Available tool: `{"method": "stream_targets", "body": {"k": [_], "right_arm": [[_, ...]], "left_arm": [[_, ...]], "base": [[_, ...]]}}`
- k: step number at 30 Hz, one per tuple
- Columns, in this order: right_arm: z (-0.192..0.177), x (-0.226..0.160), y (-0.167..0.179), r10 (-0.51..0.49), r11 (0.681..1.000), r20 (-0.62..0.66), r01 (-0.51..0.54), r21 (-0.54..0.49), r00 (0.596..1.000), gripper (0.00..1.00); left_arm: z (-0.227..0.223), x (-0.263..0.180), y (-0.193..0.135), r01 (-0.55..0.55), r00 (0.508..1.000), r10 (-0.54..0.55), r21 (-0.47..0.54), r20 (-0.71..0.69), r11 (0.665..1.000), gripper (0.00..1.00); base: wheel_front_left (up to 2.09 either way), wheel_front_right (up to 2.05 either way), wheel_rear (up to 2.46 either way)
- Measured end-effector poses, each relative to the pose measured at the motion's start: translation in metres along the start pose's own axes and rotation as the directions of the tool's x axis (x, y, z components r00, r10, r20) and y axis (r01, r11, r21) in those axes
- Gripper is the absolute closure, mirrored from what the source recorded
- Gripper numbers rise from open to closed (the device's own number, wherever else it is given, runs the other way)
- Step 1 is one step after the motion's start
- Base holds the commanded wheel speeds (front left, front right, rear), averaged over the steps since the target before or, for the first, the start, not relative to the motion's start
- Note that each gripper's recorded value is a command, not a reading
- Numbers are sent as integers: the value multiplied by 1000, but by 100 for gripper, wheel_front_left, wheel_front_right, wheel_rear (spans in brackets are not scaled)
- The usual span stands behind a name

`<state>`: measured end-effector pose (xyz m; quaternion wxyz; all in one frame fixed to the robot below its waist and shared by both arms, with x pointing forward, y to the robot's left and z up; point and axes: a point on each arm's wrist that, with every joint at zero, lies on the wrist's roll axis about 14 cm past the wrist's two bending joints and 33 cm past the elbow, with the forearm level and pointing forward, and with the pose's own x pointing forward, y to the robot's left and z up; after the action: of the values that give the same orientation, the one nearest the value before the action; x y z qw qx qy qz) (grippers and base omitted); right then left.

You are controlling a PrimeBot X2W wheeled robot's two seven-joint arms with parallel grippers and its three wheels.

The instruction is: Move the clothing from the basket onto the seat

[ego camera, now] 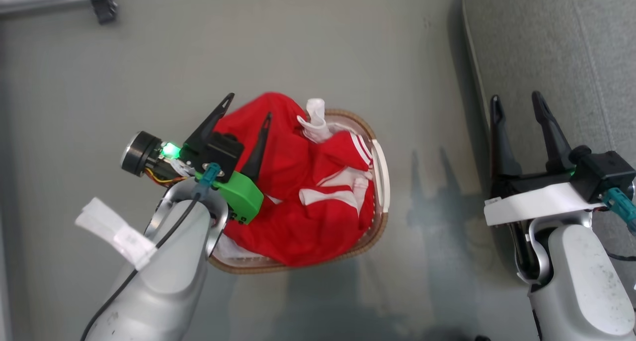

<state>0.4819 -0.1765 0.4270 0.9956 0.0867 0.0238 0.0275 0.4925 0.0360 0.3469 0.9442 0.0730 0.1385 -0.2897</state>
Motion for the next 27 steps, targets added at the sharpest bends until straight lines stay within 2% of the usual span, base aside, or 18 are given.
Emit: {"method": "stream_targets", "body": {"k": [4, 7, 14, 21, 27], "right_arm": [[-22, 6, -9, -19, 1000, -43, 19, 13, 999, 0], [-35, 8, -18, -40, 999, -69, 42, 21, 997, 0], [-65, 3, -38, -86, 996, -141, 90, 20, 986, 0], [-83, -5, -54, -128, 991, -189, 132, 9, 974, 0], [-89, -11, -63, -152, 988, -211, 155, -2, 966, 0]], "left_arm": [[-47, 17, -22, 97, 988, -96, 2, -117, 995, 0], [-81, 27, -40, 185, 962, -178, 19, -205, 982, 0], [-128, 55, -60, 318, 898, -282, 54, -339, 947, 0], [-167, 72, -59, 366, 835, -296, 67, -465, 928, 0], [-198, 67, -62, 359, 777, -275, 38, -566, 933, 0]], "base": [[0, 0, 0], [0, 0, 0], [0, 0, 0], [0, 0, 0], [0, 0, 0]]}}
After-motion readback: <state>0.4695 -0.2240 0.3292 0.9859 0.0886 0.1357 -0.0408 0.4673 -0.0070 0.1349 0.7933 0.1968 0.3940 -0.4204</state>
